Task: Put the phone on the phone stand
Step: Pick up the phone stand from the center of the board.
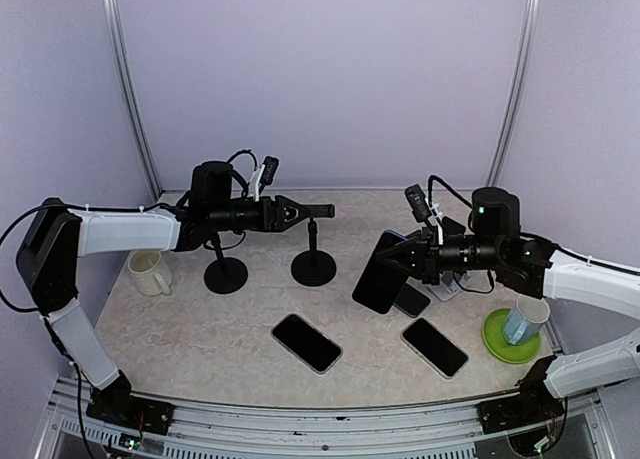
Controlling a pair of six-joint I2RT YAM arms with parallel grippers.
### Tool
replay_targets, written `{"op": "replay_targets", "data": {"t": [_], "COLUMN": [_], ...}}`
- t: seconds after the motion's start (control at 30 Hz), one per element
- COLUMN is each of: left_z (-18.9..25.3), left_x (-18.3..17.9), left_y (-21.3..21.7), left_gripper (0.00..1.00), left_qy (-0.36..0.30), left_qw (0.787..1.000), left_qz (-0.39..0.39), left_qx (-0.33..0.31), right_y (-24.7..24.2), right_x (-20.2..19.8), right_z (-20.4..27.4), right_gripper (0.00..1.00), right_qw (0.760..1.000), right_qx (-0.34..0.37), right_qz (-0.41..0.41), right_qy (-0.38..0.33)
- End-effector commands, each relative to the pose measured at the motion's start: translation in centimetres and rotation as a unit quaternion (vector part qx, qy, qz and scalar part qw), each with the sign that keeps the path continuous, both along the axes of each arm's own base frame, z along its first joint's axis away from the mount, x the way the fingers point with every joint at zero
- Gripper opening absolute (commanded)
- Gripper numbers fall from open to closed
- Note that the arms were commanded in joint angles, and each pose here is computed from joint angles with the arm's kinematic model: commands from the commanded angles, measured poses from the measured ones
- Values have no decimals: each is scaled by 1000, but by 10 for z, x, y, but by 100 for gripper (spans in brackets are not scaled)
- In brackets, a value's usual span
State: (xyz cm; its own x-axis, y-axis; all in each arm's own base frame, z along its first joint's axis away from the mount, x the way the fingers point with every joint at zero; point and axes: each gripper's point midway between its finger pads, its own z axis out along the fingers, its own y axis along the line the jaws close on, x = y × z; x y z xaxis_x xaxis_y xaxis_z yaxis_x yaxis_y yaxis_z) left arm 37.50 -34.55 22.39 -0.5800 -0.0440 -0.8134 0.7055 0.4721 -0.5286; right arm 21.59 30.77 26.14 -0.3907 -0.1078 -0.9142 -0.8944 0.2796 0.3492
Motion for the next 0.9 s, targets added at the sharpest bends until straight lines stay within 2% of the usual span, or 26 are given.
{"op": "replay_targets", "data": {"t": [0.0,0.87], "left_z": [20,16], "left_x": [3,2], "left_y": [-6,-13], "left_gripper": [67,47], "left_qy": [-20,-19], "left_qw": [999,998], "left_qz": [-18,-44], "left_qx": [-25,-34], "right_y": [0,0], "right_x": [4,4], "right_z": [13,8], "right_gripper": [0,0], "right_qw": [1000,1000], "right_qx": [22,21], "right_qz": [-3,-3], "right_qy": [-21,-15]}}
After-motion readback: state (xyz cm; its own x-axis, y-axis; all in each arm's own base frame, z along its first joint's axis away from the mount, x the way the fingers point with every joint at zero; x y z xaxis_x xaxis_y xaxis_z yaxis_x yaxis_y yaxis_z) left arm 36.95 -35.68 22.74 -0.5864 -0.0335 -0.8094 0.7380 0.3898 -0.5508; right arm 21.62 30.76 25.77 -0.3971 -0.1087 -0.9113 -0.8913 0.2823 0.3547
